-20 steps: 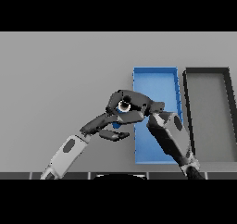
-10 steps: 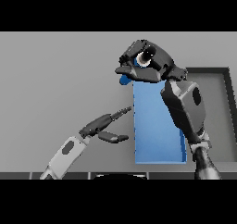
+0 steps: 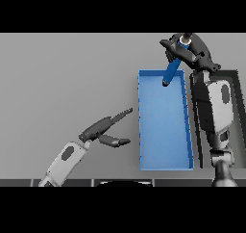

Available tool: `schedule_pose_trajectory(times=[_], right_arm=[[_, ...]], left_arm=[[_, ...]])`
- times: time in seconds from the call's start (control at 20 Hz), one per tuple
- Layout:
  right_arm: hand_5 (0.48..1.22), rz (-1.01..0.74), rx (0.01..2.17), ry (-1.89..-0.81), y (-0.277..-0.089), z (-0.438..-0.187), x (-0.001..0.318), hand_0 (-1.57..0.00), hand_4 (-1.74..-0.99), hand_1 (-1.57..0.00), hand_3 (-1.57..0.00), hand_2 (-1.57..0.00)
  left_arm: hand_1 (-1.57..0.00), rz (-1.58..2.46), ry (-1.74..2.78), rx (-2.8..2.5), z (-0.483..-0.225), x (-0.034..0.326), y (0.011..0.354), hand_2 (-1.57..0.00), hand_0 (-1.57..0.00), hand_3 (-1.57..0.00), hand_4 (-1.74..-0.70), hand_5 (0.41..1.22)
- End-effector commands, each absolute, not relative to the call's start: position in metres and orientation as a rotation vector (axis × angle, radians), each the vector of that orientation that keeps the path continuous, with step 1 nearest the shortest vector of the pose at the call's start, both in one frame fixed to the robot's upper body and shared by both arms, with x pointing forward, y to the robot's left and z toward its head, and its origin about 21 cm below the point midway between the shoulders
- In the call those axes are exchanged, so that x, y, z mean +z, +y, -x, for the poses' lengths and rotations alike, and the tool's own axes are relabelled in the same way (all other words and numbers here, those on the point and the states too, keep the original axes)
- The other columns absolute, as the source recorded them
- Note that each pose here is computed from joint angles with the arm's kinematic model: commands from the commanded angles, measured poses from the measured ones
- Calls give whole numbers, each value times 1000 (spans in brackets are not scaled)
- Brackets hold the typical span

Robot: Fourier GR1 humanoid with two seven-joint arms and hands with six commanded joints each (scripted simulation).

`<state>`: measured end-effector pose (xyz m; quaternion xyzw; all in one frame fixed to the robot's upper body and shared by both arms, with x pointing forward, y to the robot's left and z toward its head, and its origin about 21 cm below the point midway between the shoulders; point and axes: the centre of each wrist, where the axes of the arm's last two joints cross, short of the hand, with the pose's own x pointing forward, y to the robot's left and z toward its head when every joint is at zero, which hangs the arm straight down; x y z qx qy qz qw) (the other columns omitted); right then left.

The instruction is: Pick up the blue pipe and place it into the blue bin.

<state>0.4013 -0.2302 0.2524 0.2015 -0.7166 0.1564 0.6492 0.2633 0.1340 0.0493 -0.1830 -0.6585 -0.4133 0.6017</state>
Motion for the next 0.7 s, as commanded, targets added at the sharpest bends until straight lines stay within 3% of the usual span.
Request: schedule_pose_trajectory(times=[0.0,0.25,0.35,0.45,0.5,0.65], right_arm=[[1221,-437,340,-1602,-235,-402,239,-1571,-1499,-1571,-1571,-1571],[1221,-302,215,-1376,-255,-386,172,-1571,-1499,-1571,-1571,-1571],[1221,-244,170,-1286,-260,-379,160,-1571,-1499,-1571,-1571,-1571],[1221,-193,192,-1226,-263,-370,144,-1571,-1586,-1571,-1080,-1571],[1221,-169,206,-1194,-265,-366,134,-1571,-1569,-1571,-1178,-1571],[1205,-125,247,-1103,-259,-360,109,-1571,-1653,-1571,-693,-1571]], left_arm=[[1,432,-1524,-952,-263,48,135,1,1,1,-828,462],[1,435,-1526,-959,-264,49,133,1,1,1,-828,469],[1,434,-1523,-963,-263,48,134,1,1,1,-829,470],[1,437,-1520,-967,-263,49,132,1,1,1,-826,470],[1,438,-1522,-960,-262,48,134,1,1,1,-827,471],[1,431,-1517,-968,-259,48,129,1,1,1,-826,475]])
